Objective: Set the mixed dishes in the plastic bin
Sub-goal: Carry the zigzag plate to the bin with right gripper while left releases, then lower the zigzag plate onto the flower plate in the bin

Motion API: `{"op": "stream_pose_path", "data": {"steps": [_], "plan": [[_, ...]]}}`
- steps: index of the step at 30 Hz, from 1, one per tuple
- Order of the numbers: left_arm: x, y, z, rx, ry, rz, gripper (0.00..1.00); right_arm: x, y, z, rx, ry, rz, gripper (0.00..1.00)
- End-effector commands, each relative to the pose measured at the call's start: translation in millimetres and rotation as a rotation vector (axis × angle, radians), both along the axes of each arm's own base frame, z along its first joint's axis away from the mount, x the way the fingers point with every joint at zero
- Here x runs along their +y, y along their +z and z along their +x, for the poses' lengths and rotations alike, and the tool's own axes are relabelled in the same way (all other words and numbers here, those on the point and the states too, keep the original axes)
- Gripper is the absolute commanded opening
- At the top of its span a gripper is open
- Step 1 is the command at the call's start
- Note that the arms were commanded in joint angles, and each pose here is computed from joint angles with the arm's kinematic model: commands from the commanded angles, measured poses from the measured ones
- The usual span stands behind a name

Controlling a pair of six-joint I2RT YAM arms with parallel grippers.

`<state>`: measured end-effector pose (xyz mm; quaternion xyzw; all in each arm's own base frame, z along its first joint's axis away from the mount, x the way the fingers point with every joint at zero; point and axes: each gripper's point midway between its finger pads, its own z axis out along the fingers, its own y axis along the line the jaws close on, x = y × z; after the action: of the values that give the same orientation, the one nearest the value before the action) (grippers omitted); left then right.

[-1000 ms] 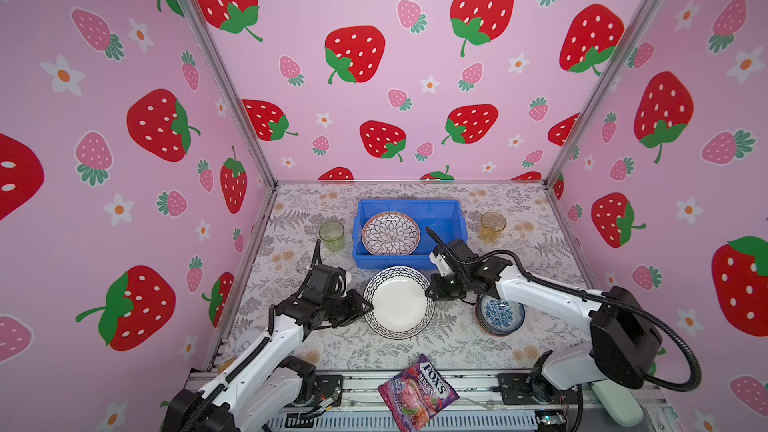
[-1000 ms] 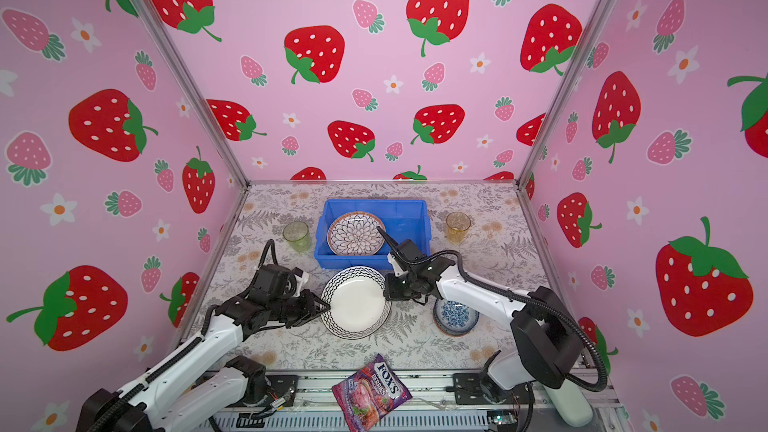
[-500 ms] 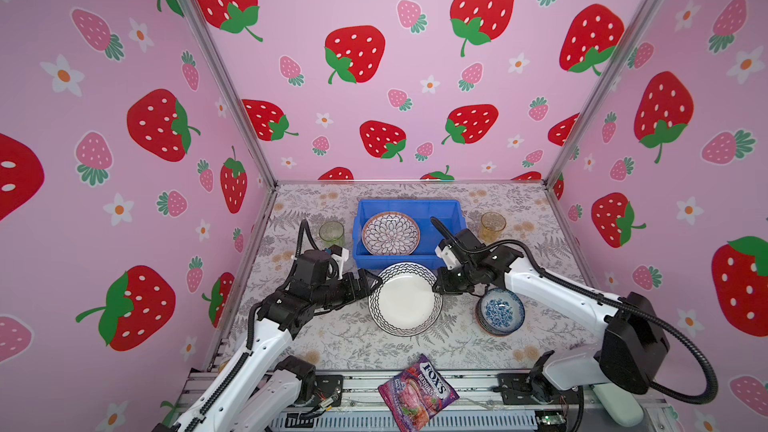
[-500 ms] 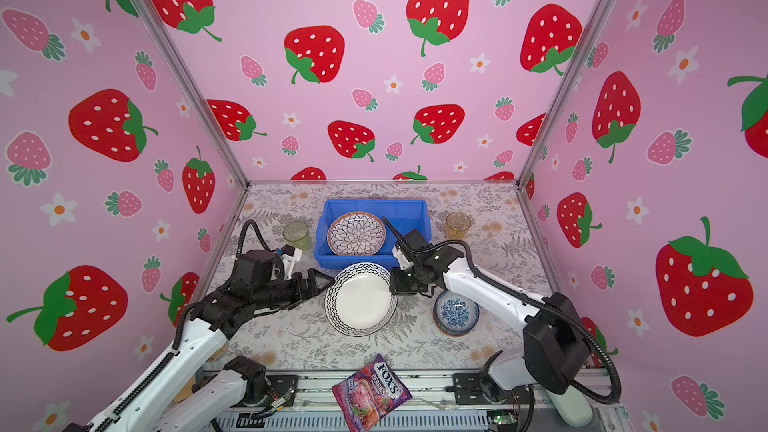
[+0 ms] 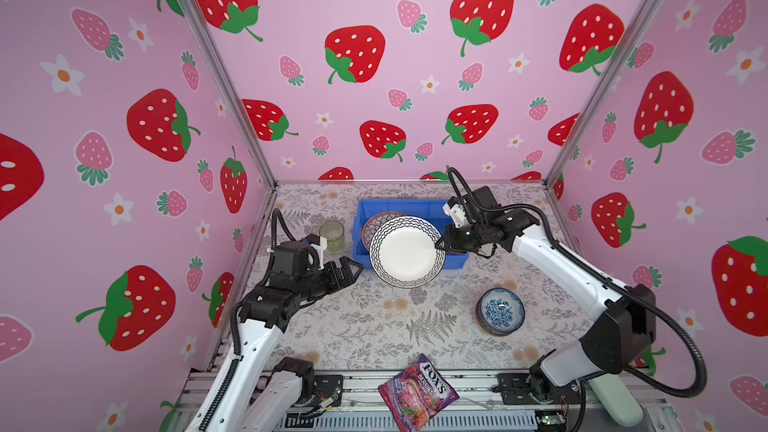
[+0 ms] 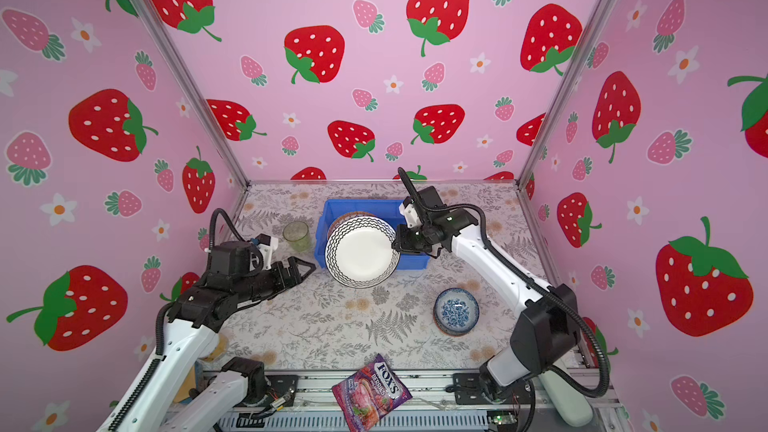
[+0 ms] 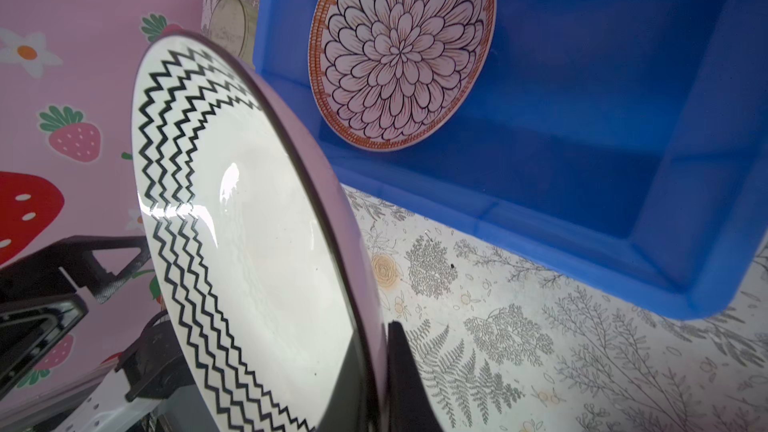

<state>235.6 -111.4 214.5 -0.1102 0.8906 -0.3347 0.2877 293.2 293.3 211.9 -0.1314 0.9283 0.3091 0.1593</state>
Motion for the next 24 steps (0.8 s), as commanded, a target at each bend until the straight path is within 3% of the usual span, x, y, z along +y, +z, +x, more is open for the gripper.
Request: {"op": "stream_pose_path", "data": {"steps": [1,10,24], "plan": [[3,18,7,-0.046,0.003,-0.020,0.99,19,31,25,-0.073,0.024,0.098,0.00],[9,16,14,-0.044,0.021,-0.024,0.99,41,26,79,-0.073,-0.079,0.196,0.00],[11,6,17,-0.016,0.036,-0.044,0.99,56,-14,118,-0.035,-0.216,0.245,0.00]]}}
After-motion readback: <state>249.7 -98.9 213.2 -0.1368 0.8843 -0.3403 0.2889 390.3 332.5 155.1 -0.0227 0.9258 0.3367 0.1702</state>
